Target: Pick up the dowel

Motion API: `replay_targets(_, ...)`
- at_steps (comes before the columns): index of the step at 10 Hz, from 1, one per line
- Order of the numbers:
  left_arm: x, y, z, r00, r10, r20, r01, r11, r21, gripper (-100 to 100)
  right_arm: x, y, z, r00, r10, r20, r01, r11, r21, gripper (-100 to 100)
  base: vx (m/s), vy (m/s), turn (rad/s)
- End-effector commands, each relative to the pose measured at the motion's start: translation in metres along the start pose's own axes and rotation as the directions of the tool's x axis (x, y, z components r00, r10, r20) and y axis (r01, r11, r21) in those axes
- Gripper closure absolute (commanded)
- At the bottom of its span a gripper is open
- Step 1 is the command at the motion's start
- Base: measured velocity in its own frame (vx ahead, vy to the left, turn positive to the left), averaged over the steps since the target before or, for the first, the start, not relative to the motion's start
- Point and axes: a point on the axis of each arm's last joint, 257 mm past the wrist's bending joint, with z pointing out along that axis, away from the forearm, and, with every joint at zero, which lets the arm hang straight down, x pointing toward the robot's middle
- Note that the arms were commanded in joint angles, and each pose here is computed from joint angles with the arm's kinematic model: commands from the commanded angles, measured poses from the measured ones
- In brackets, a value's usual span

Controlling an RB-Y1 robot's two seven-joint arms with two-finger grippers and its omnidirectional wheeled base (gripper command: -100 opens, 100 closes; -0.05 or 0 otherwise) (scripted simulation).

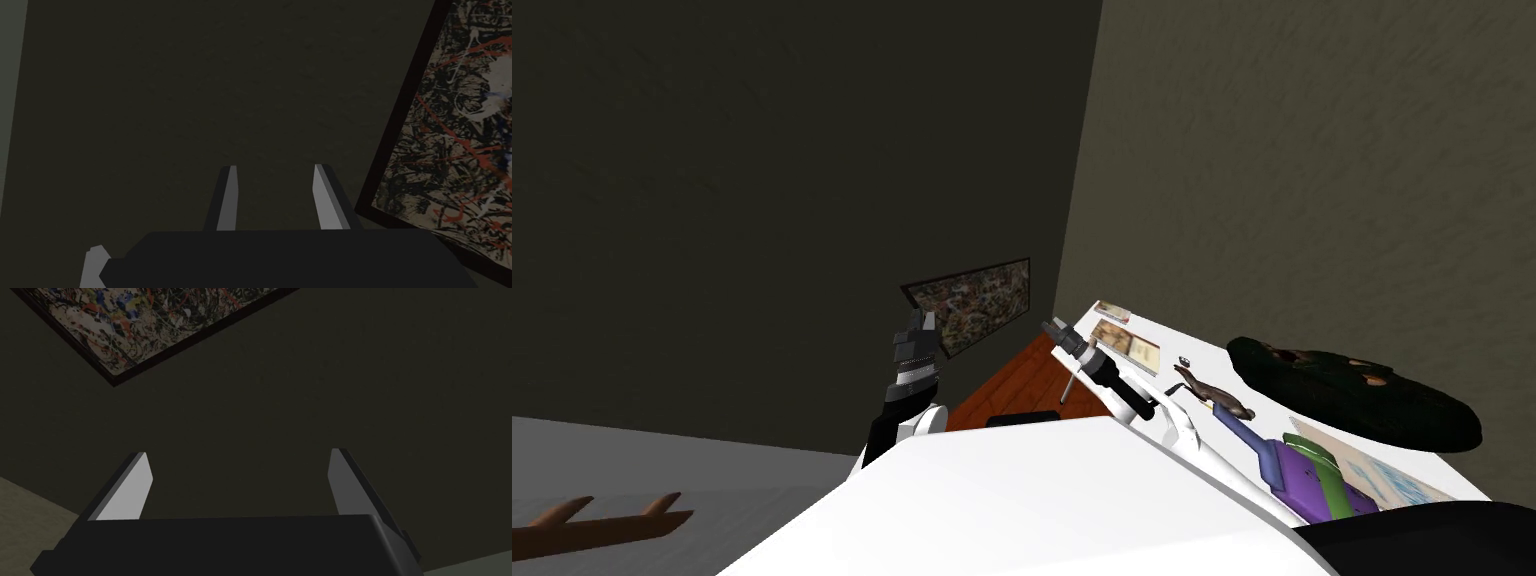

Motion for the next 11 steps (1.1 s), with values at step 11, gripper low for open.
replay_targets(11, 0.0, 0.0, 0.0, 1.0, 0.0, 0.0, 0.0, 1.0, 0.0, 0, 0.117, -0.067, -0.069, 0.808, -0.372, -0.457, 0.391, 0.919, -0.055, -100, -0.023, -0.038, 0.171)
